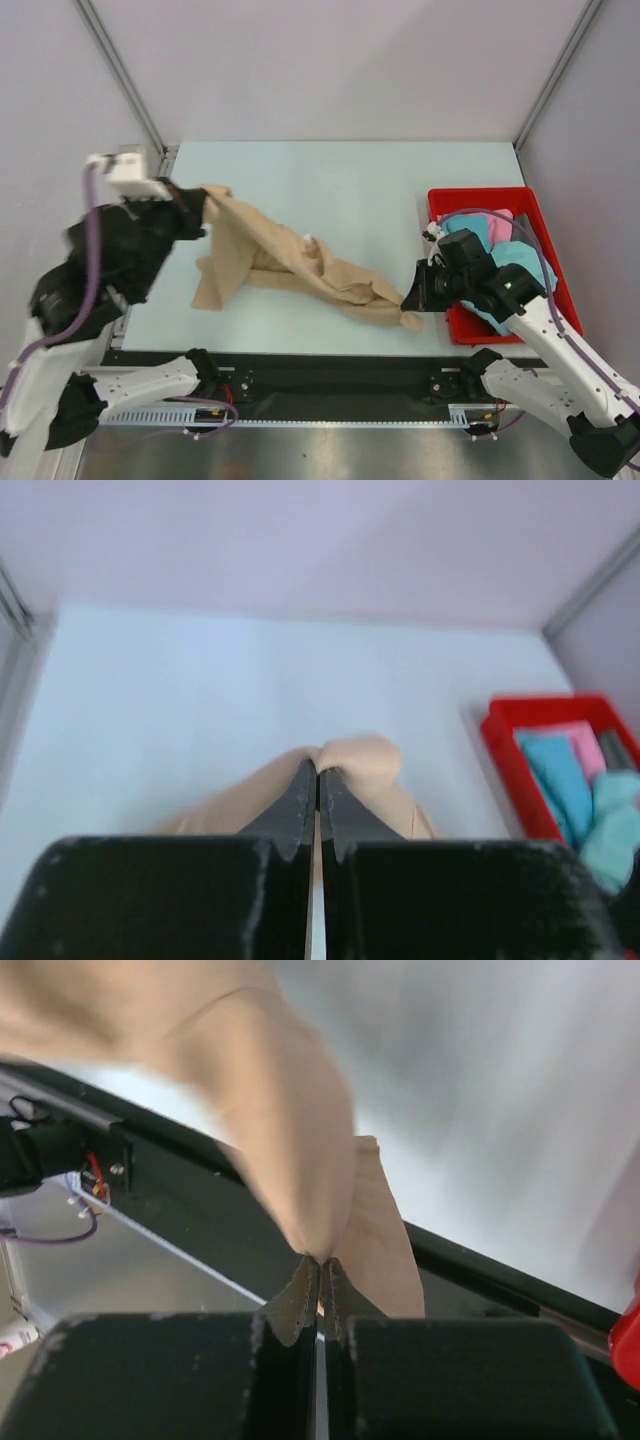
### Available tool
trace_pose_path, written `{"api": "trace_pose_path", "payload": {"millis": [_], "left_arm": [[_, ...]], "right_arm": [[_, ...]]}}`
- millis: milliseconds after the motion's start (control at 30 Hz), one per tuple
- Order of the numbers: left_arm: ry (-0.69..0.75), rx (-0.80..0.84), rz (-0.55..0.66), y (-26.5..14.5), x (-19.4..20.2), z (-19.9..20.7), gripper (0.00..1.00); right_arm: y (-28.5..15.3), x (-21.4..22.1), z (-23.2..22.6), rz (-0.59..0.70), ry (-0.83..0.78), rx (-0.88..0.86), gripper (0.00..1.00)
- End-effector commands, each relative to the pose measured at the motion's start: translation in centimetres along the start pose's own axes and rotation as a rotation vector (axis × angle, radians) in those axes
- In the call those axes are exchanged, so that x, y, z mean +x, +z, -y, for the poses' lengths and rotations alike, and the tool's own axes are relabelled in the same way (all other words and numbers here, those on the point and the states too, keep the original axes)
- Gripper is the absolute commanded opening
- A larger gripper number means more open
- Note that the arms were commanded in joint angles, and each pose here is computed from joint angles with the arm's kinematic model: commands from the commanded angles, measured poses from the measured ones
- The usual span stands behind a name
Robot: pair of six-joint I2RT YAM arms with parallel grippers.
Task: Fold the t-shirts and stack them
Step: Flatten the tshirt out
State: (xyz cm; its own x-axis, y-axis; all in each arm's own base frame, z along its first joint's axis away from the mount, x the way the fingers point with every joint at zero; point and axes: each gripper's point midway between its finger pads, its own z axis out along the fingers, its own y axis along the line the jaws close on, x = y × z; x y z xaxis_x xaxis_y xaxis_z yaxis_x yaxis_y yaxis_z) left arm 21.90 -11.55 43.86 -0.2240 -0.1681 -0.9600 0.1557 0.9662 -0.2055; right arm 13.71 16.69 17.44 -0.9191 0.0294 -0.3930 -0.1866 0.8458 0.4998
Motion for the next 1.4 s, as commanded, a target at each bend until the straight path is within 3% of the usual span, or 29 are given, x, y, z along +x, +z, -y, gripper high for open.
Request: {"api": "trace_pose_path", "payload": {"millis": [0, 267, 500, 733, 900, 1033, 1100, 1200, 1267, 1367], "left_arm": [[0.049, -0.031, 0.275, -2.6, -7.6, -2.2, 0.00], [0.261, -0.120, 0.567, -4.1, -18.7, -1.5, 0.00], [0.255, -0.210, 0.785, -9.3, -27.0, -3.6, 0.00], [0.178, -0.197, 0.883, -15.0, -28.4, -7.5, 0.00], [0.124, -0.152, 0.932, -18.7, -28.1, -10.1, 0.00], [0.125, -0.127, 0.944, -19.3, -28.1, -10.2, 0.00], [0.144, -0.122, 0.943, -18.6, -28.2, -9.4, 0.00], [0.241, -0.157, 0.888, -14.4, -27.7, -6.4, 0.00], [0.362, -0.191, 0.800, -9.1, -26.2, -3.0, 0.00], [0.412, -0.177, 0.731, -2.3, -24.4, 0.7, 0.00]], "right_arm": [[-2.7, -0.9, -2.0, 0.069, -0.050, -0.045, 0.00], [-8.4, -1.3, -6.2, 0.222, -0.159, -0.267, 0.00], [-14.7, -4.9, -9.1, 0.422, -0.282, -0.309, 0.00], [-17.7, -6.8, -14.5, 0.433, -0.379, -0.496, 0.00], [-19.3, -6.0, -16.0, 0.400, -0.413, -0.570, 0.00], [-20.0, -5.4, -16.5, 0.379, -0.411, -0.607, 0.00], [-19.0, -5.5, -16.1, 0.356, -0.393, -0.583, 0.00], [-16.7, -6.0, -15.5, 0.318, -0.367, -0.541, 0.00], [-14.5, -7.0, -15.1, 0.299, -0.341, -0.502, 0.00], [-11.8, -8.6, -14.8, 0.285, -0.302, -0.463, 0.00]]}}
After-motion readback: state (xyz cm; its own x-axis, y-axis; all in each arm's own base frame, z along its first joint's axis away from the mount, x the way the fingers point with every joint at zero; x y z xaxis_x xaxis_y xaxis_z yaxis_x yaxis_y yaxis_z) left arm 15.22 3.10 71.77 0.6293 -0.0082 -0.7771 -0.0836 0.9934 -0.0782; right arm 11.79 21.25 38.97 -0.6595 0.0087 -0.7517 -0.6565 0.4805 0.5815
